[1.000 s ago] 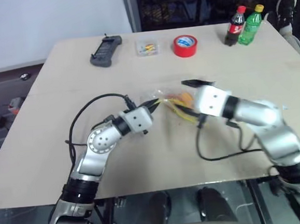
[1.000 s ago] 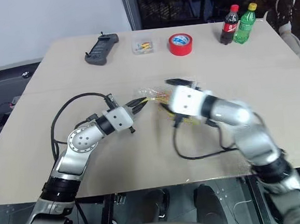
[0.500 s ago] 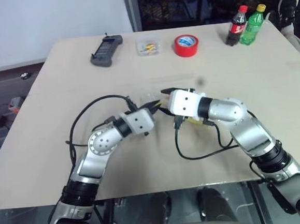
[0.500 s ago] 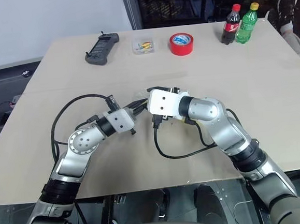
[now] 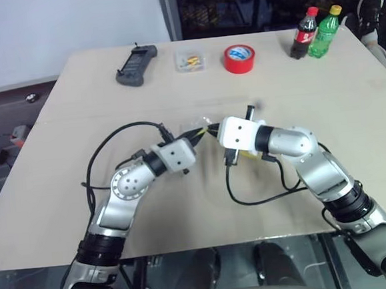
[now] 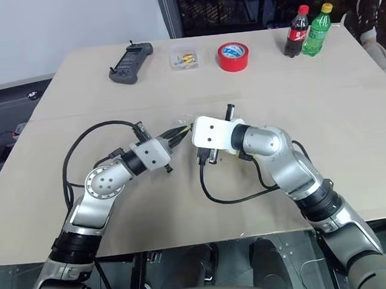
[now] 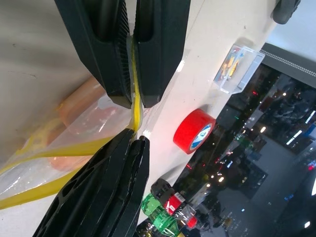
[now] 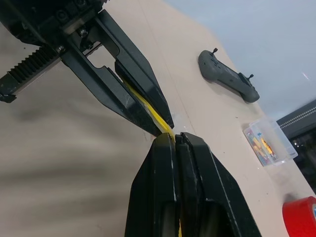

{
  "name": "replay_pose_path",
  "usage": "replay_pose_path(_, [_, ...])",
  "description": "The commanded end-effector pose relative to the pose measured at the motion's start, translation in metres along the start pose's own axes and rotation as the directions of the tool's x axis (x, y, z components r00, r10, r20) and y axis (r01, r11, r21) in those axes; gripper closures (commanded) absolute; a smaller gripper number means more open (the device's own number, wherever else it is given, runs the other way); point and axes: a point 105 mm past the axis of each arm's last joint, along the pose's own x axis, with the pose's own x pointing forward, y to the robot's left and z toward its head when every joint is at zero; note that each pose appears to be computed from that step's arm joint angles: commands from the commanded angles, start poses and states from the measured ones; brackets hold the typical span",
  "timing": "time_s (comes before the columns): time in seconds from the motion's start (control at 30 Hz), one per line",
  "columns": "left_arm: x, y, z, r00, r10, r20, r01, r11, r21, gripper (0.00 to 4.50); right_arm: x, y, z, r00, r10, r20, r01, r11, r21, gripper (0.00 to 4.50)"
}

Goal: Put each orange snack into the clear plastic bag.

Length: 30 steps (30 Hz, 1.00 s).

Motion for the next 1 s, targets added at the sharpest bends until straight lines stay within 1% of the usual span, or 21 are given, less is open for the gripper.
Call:
replay_pose_path(0.03, [-0.0030, 0.0074, 0.0127, 0.999, 0.019, 0.046, -0.020, 1.000, 0.021, 4.50, -0.0053, -0.0020, 0.0074, 0.999, 0.021, 0.028, -0.021, 1.000, -0.005, 4.35])
replay_pose_path(0.1, [-0.0030, 0.0071, 0.0129, 0.999, 0.017, 0.047, -0.018, 1.000, 0.020, 4.50, -0.0054, -0.0041, 0.0084, 0.999, 0.010, 0.031, -0.009, 1.000, -0.011, 4.35])
replay_pose_path(0.13, [-0.0032, 0.0069, 0.0131, 0.999, 0.016, 0.047, -0.017, 1.000, 0.020, 4.50, -0.0054, -0.0049, 0.0091, 0.999, 0.005, 0.033, -0.004, 1.000, -0.014, 3.84])
replay_pose_path(0.17, [-0.0032, 0.0068, 0.0132, 0.999, 0.015, 0.048, -0.016, 1.000, 0.020, 4.50, -0.0051, -0.0062, 0.0096, 0.999, -0.004, 0.035, 0.005, 1.000, -0.019, 3.53])
replay_pose_path(0.2, [-0.0032, 0.0067, 0.0132, 0.999, 0.014, 0.048, -0.015, 1.000, 0.019, 4.50, -0.0048, -0.0079, 0.0096, 0.999, -0.017, 0.034, 0.018, 1.000, -0.025, 2.86])
replay_pose_path(0.23, [-0.0030, 0.0066, 0.0130, 0.999, 0.014, 0.047, -0.014, 1.000, 0.019, 4.50, -0.0044, -0.0088, 0.0093, 0.999, -0.023, 0.032, 0.024, 0.999, -0.028, 2.58])
replay_pose_path(0.37, [-0.0027, 0.0061, 0.0130, 0.999, 0.012, 0.048, -0.013, 1.000, 0.017, 4.50, -0.0042, -0.0090, 0.0064, 0.999, -0.026, 0.024, 0.027, 0.999, -0.027, 2.58])
replay_pose_path(0.47, [-0.0024, 0.0054, 0.0134, 0.999, 0.011, 0.049, -0.012, 1.000, 0.016, 4.50, -0.0045, -0.0096, 0.0045, 0.999, -0.030, 0.019, 0.031, 0.999, -0.028, 3.53])
replay_pose_path(0.5, [-0.0024, 0.0053, 0.0134, 0.999, 0.011, 0.049, -0.012, 1.000, 0.015, 4.50, -0.0046, -0.0098, 0.0046, 0.999, -0.031, 0.020, 0.032, 0.999, -0.029, 3.97])
replay_pose_path(0.83, [-0.0029, 0.0047, 0.0140, 0.999, 0.016, 0.049, -0.017, 1.000, 0.012, 4.50, -0.0028, -0.0083, 0.0045, 0.999, -0.025, 0.022, 0.026, 0.999, -0.031, 3.97])
replay_pose_path(0.9, [-0.0032, 0.0048, 0.0140, 0.999, 0.018, 0.049, -0.019, 1.000, 0.011, 4.50, -0.0022, -0.0083, 0.0039, 0.999, -0.025, 0.021, 0.026, 0.999, -0.024, 4.50])
replay_pose_path(1.0, [-0.0045, 0.0055, 0.0138, 0.999, 0.024, 0.047, -0.024, 1.000, 0.008, 4.50, -0.0026, -0.0083, 0.0040, 0.999, -0.027, 0.023, 0.027, 0.999, -0.017, 4.50])
